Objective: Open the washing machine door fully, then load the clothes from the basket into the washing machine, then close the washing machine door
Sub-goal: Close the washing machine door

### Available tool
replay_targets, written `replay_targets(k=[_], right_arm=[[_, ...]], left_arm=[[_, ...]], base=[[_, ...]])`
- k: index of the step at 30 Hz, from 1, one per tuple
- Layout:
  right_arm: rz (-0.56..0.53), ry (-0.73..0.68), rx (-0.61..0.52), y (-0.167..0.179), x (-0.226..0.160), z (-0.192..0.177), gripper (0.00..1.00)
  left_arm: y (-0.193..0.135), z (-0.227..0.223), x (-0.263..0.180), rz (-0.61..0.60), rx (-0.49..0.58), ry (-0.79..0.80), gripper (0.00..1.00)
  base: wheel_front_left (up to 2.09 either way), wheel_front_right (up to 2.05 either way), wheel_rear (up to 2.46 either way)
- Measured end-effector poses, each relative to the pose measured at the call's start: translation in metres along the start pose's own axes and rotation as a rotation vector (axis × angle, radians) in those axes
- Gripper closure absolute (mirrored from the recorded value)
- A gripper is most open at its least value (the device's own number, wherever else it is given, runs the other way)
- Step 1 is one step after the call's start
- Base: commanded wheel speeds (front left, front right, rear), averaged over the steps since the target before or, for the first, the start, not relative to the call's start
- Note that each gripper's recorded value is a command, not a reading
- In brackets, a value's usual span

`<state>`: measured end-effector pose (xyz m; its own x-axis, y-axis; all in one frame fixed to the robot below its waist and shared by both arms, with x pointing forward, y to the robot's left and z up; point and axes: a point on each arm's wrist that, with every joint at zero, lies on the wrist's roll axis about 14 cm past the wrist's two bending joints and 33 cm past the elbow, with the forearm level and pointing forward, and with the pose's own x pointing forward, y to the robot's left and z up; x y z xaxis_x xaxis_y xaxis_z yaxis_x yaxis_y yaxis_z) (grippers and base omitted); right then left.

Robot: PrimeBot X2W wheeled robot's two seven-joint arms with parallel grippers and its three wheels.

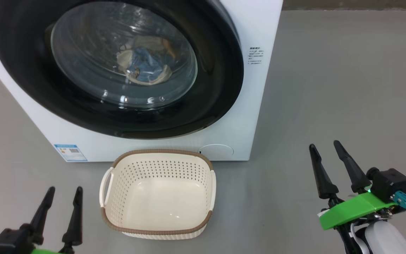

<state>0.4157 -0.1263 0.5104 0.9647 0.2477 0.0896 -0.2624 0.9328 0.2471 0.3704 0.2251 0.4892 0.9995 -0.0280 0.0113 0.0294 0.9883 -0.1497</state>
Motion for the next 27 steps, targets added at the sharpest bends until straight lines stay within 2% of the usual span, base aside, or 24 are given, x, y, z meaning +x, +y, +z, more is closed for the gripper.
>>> replay_targets(k=[16,27], right_arm=[[-0.095,-0.018,-0.006,-0.026,-0.035,0.007,0.00],[-0.115,-0.012,0.002,-0.029,-0.042,0.004,0.00]], left_arm=[[0.010,-0.004,-0.017,0.029,0.023,0.014,0.00],[0.013,-0.007,-0.023,0.040,0.023,0.023,0.00]], base=[[0.00,0.00,0.00],[0.00,0.00,0.00]])
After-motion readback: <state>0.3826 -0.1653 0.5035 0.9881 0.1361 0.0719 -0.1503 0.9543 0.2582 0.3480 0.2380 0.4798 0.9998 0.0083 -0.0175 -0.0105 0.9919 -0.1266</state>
